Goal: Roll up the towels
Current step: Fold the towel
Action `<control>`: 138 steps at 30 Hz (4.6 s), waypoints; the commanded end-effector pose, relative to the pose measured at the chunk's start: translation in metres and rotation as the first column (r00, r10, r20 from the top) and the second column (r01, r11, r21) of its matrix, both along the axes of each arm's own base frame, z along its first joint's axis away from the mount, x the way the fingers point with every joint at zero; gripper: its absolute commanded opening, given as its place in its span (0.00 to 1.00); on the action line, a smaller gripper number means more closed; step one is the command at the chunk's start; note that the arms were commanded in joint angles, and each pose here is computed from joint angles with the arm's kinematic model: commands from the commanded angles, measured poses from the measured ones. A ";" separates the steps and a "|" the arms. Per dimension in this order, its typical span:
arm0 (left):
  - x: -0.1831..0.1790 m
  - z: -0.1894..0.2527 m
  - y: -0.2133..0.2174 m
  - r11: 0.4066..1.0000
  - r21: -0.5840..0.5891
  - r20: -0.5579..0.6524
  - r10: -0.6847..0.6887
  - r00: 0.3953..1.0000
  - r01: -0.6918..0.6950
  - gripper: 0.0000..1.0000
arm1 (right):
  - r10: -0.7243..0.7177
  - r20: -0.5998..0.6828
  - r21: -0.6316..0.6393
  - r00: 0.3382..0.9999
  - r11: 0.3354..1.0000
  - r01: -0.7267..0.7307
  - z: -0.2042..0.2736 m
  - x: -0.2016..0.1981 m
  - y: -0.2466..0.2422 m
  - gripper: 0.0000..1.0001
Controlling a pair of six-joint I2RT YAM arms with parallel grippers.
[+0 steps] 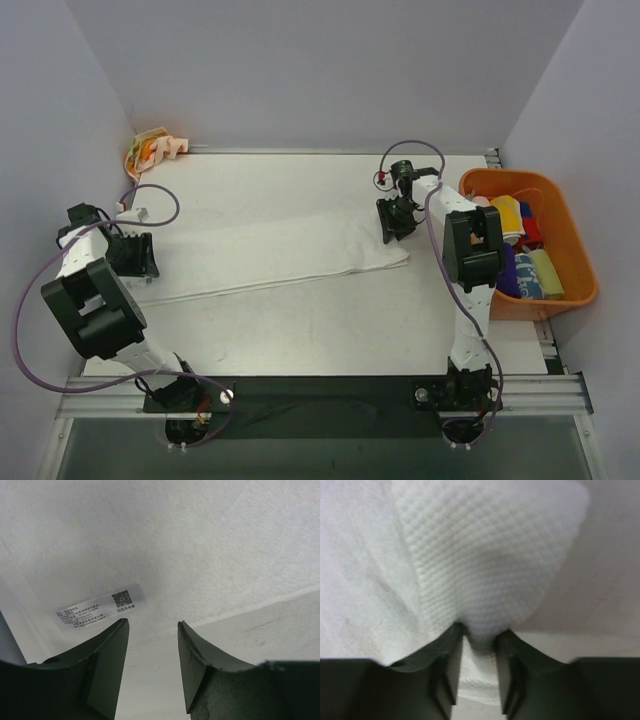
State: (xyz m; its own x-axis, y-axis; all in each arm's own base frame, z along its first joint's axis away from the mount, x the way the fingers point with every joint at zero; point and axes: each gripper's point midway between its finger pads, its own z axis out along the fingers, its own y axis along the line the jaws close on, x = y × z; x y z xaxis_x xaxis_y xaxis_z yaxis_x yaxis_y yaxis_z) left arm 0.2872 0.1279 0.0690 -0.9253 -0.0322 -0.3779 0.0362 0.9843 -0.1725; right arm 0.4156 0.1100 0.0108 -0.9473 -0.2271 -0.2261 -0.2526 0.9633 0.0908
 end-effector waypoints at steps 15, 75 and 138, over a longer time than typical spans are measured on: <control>0.013 0.024 -0.006 1.000 -0.013 0.108 -0.021 0.994 0.022 0.61 | -0.010 0.128 -0.013 0.992 1.000 0.012 0.111 -0.005 -0.040 0.00; -0.009 0.017 -0.068 0.978 -0.202 0.106 -0.040 0.994 0.060 0.51 | 0.286 0.151 0.524 0.946 0.789 -0.322 0.141 -0.048 0.284 0.56; 0.225 -0.037 -0.253 0.875 -0.253 0.154 -0.384 0.910 0.412 0.42 | 0.274 -0.376 0.528 0.885 0.849 -0.038 0.010 -0.205 0.169 0.17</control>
